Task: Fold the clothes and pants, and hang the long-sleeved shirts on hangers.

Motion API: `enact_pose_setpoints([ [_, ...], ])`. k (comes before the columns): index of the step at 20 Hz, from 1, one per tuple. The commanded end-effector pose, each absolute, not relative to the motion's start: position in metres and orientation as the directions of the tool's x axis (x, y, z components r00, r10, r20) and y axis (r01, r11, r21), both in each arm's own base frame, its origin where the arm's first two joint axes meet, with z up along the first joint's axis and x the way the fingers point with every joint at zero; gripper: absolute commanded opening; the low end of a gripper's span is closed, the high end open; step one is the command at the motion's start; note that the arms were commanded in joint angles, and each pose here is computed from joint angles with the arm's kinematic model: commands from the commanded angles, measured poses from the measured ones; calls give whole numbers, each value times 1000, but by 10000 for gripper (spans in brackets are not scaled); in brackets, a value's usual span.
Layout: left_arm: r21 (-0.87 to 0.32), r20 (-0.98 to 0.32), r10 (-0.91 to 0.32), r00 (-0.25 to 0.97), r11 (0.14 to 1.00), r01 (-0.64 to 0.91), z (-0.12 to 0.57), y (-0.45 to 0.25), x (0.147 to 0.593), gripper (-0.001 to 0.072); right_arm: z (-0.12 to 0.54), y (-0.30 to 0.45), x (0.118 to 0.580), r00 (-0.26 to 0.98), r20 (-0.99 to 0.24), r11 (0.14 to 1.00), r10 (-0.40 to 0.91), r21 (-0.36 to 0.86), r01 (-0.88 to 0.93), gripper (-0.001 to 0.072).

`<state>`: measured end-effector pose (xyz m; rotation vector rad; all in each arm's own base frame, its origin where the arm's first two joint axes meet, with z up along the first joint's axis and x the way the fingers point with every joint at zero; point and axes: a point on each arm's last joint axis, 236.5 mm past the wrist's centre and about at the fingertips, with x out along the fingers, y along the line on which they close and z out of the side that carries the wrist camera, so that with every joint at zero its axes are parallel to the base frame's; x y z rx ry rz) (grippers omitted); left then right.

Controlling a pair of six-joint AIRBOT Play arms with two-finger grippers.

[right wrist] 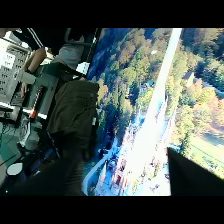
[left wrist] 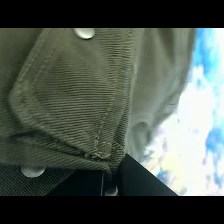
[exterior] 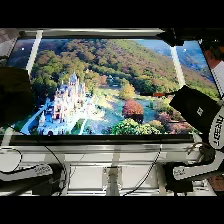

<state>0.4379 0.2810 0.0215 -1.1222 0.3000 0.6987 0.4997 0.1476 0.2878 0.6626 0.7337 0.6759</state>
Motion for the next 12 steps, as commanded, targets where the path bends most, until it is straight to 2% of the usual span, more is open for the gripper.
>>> enact_pose_setpoints([
  [1,-692,-498,323,805,411,-593,61,258,454,32,277,140,503,572,-418,651,706,701,-291,264],
  [2,-672,-467,300,832,491,-555,83,243,461,32,272,135,504,577,-440,673,688,684,-281,21],
  [5,-680,-370,206,906,604,-415,152,188,479,31,259,122,509,599,-492,732,631,633,-252,27],
  [8,-695,-251,16,968,693,-192,233,94,499,31,256,115,513,616,-507,756,603,610,-238,27],
  [12,-707,-27,-267,963,686,170,351,-49,500,32,247,99,521,649,-544,812,532,545,-209,27],
])
